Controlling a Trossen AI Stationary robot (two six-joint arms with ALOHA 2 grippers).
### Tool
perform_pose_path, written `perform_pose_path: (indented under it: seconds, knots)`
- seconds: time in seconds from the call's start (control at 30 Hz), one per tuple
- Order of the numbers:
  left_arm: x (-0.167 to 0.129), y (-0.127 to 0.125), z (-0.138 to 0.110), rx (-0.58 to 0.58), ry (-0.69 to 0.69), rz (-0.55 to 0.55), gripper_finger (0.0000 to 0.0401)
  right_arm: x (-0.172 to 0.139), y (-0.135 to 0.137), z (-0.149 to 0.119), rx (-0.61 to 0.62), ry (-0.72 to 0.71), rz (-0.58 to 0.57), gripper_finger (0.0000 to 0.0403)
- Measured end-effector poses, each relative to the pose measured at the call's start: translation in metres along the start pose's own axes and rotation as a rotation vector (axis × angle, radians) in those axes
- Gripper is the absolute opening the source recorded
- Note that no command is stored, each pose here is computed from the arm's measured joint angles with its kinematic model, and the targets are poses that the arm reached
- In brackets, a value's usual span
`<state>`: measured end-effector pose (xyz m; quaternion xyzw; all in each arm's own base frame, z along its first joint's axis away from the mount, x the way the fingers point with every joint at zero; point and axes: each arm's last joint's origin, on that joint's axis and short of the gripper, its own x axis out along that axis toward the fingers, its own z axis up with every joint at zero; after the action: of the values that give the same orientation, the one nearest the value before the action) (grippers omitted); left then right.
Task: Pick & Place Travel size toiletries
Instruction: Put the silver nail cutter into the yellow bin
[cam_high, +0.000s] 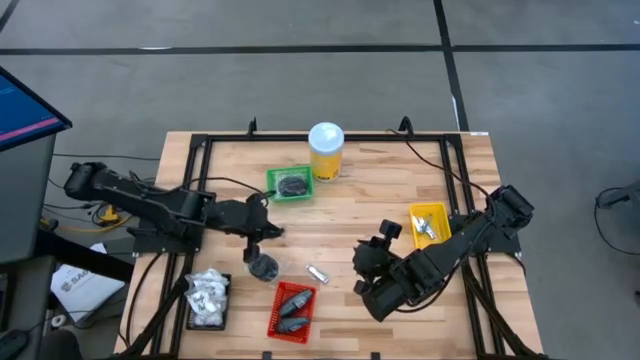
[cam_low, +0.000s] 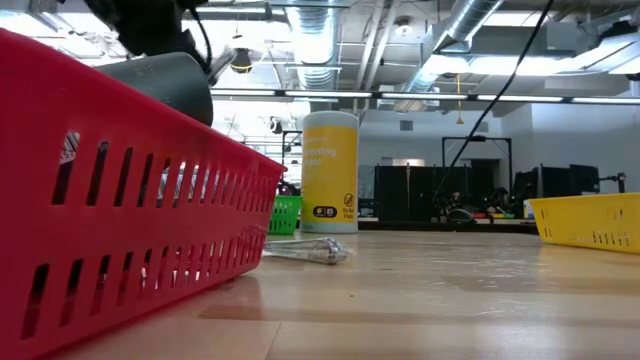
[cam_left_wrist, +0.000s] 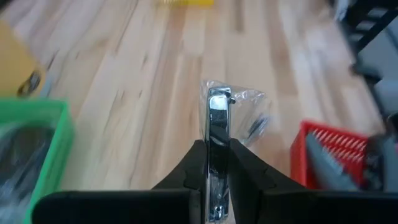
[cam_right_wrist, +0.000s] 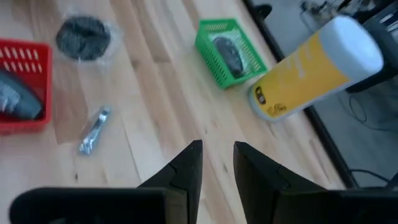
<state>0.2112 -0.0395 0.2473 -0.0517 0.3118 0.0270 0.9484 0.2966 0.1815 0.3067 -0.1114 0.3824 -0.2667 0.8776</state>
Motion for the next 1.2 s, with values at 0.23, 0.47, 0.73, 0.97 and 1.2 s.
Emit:
perform_pose_path:
  seconds: [0.23, 0.47, 0.73, 0.97, 1.2]
  knots:
    - [0.006, -0.011, 0.015, 0.014, -0.162, -0.054, 0.0028, 0.000, 0.002, 0.004, 0.020, -0.072, -0.032, 0.0082]
    - [0.016, -0.019, 0.026, 0.060, -0.282, -0.081, 0.0028, -0.001, 0.005, 0.010, 0.035, -0.129, -0.038, 0.0082]
    - [0.036, -0.026, 0.032, 0.113, -0.372, -0.111, 0.0029, -0.004, 0.013, 0.023, 0.014, -0.238, -0.010, 0.0082]
    - [0.048, -0.034, 0.038, 0.136, -0.477, -0.196, 0.0029, -0.007, 0.019, 0.033, -0.012, -0.290, 0.045, 0.0082]
    - [0.051, -0.042, 0.042, 0.179, -0.557, -0.239, 0.0029, -0.010, 0.024, 0.042, -0.035, -0.335, 0.131, 0.0082]
